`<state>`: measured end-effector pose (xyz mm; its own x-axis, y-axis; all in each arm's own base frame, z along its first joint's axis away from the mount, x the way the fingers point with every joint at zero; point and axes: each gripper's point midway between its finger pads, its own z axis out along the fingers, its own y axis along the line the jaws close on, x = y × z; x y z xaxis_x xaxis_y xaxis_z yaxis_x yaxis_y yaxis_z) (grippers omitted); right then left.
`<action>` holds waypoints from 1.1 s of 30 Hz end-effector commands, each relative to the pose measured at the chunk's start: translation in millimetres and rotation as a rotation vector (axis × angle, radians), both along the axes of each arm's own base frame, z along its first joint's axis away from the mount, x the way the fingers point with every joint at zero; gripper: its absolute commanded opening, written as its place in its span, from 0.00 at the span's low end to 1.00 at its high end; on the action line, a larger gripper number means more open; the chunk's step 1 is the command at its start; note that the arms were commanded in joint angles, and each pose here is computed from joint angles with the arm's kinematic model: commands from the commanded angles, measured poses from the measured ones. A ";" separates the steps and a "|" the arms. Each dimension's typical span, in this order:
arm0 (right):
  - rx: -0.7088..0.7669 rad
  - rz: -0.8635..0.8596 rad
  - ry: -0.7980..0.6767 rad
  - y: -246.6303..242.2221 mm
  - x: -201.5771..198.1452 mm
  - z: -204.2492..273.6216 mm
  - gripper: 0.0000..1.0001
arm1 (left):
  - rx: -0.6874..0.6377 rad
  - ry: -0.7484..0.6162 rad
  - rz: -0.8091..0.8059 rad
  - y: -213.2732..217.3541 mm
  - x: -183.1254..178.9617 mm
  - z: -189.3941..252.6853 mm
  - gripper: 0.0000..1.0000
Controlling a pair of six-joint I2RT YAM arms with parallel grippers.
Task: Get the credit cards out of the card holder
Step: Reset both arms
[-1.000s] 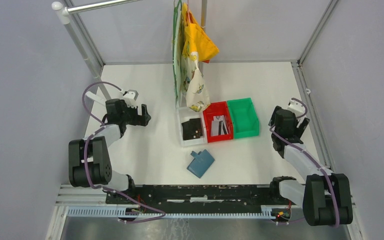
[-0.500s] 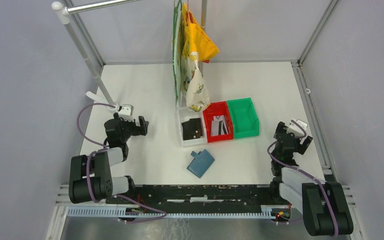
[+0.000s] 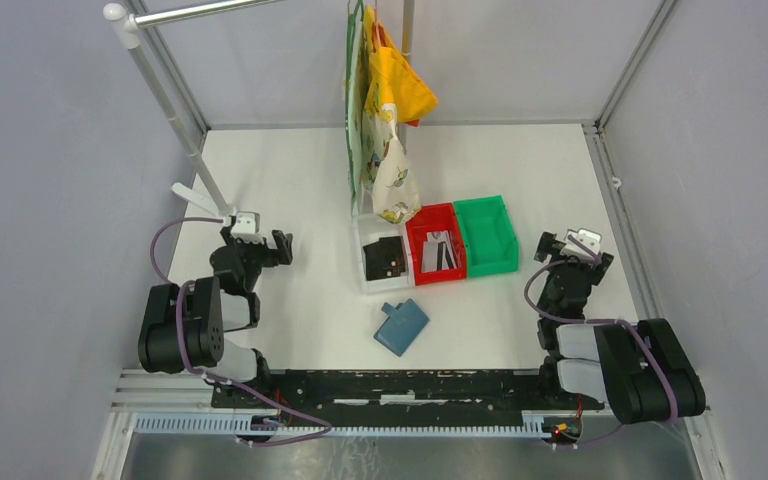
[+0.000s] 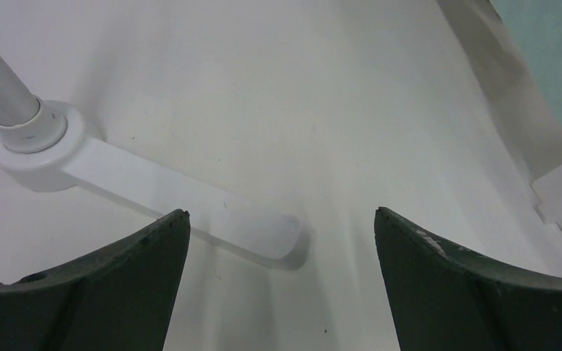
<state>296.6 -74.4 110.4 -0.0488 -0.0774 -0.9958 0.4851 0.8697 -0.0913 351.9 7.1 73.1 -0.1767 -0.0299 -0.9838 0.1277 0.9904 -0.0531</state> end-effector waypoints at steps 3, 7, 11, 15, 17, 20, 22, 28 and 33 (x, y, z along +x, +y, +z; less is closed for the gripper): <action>-0.138 0.217 0.030 31.9 -23.6 -15.6 0.98 | -0.004 -0.097 0.055 10.6 19.4 25.6 1.00; -0.142 0.199 0.082 31.2 -13.4 -23.4 0.98 | 0.001 -0.134 0.056 8.7 19.9 23.7 1.00; -0.114 0.192 0.086 26.9 -10.0 -25.9 0.98 | 0.037 -0.084 0.066 6.2 24.3 15.6 1.00; -0.116 0.190 0.080 26.5 -10.3 -24.5 0.98 | 0.037 -0.086 0.064 5.7 23.0 16.2 1.00; -0.116 0.190 0.081 26.5 -10.6 -24.8 0.98 | 0.039 -0.079 0.063 5.8 22.4 15.5 1.00; -0.117 0.191 0.080 26.6 -10.7 -24.5 0.98 | 0.038 -0.082 0.063 5.6 22.4 15.8 1.00; -0.116 0.192 0.079 26.8 -10.5 -24.4 0.98 | 0.038 -0.082 0.062 5.4 22.4 15.6 1.00; -0.118 0.192 0.082 26.7 -10.7 -24.9 0.98 | 0.038 -0.083 0.062 5.4 22.5 15.9 1.00; -0.115 0.197 0.082 27.7 -9.8 -25.2 0.98 | 0.039 -0.083 0.062 5.4 22.5 16.0 1.00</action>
<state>314.7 -44.3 113.2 -0.0321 -0.1982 -0.9796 0.3214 0.9260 -0.1979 363.5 7.4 64.8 -0.1836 -0.0279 -0.9826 0.0834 0.9955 -0.0439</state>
